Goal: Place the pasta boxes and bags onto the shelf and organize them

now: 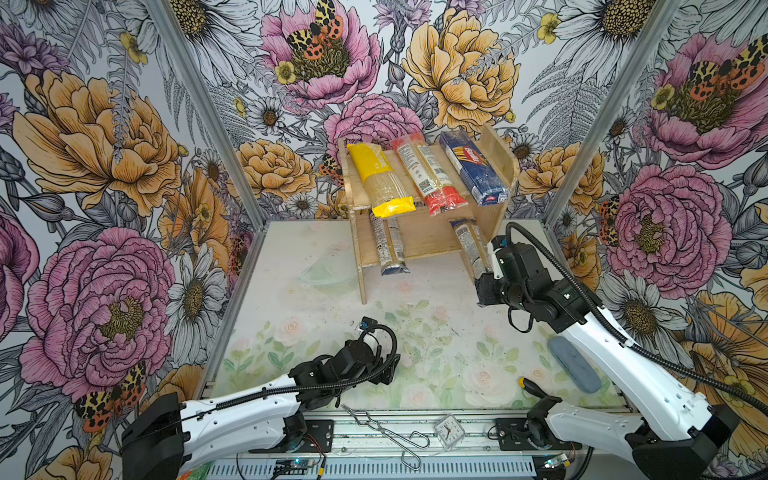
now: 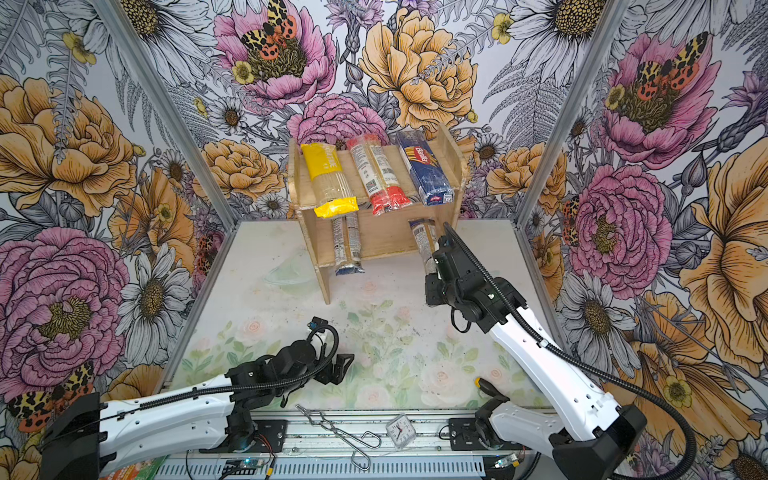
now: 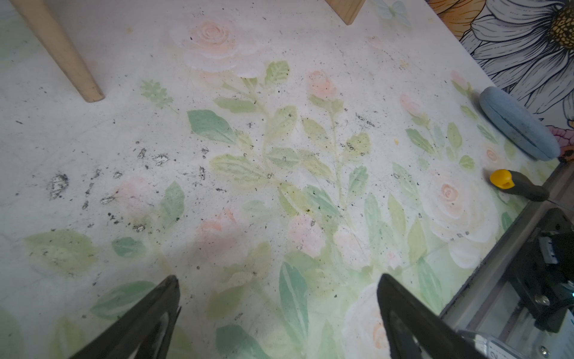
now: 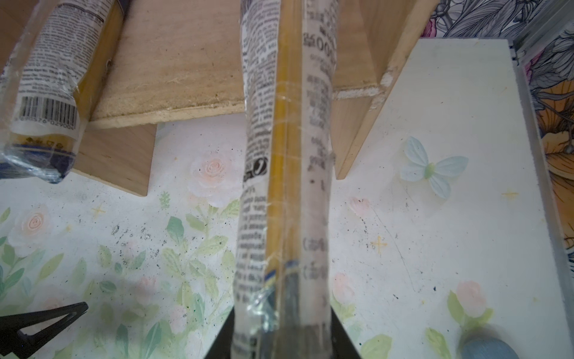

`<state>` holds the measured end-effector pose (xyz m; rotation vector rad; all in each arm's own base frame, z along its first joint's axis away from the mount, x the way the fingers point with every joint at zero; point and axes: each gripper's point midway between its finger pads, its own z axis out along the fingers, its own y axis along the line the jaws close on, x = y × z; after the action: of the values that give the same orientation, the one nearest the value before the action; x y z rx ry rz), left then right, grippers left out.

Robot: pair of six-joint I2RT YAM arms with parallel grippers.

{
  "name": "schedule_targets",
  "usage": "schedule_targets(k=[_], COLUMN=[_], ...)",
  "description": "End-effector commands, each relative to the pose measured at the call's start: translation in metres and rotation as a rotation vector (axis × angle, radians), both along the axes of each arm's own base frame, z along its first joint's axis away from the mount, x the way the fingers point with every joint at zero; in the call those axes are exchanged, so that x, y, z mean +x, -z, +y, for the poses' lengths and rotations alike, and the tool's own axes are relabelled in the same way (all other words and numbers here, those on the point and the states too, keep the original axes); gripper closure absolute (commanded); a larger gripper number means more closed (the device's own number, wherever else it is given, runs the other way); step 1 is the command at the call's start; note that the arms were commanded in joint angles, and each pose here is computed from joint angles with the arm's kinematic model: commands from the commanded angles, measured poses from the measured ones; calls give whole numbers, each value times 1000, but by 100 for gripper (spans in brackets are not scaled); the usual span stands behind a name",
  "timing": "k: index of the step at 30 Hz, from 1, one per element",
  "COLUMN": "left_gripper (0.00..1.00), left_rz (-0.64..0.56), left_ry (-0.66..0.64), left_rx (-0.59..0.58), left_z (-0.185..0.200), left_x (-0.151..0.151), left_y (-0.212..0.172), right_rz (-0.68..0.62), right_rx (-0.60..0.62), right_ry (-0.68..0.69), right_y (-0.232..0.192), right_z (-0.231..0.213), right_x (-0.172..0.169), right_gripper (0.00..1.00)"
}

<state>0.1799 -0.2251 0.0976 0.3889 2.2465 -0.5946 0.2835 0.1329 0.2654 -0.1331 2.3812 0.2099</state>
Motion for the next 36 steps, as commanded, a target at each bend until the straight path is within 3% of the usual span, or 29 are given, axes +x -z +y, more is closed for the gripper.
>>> schedule_targets(k=[1,36], left_gripper=[1,1], left_rz=[-29,-26], left_ry=[12,19], left_rx=[-25,-19], left_z=[-7,-11], left_x=[6,8], left_y=[-15,-15], right_rz=[-254,-436], right_rx=[129,191], right_ry=[-15,-65], right_y=[-76,-76], right_z=[15,39], right_x=[29,66], right_gripper=[100,100])
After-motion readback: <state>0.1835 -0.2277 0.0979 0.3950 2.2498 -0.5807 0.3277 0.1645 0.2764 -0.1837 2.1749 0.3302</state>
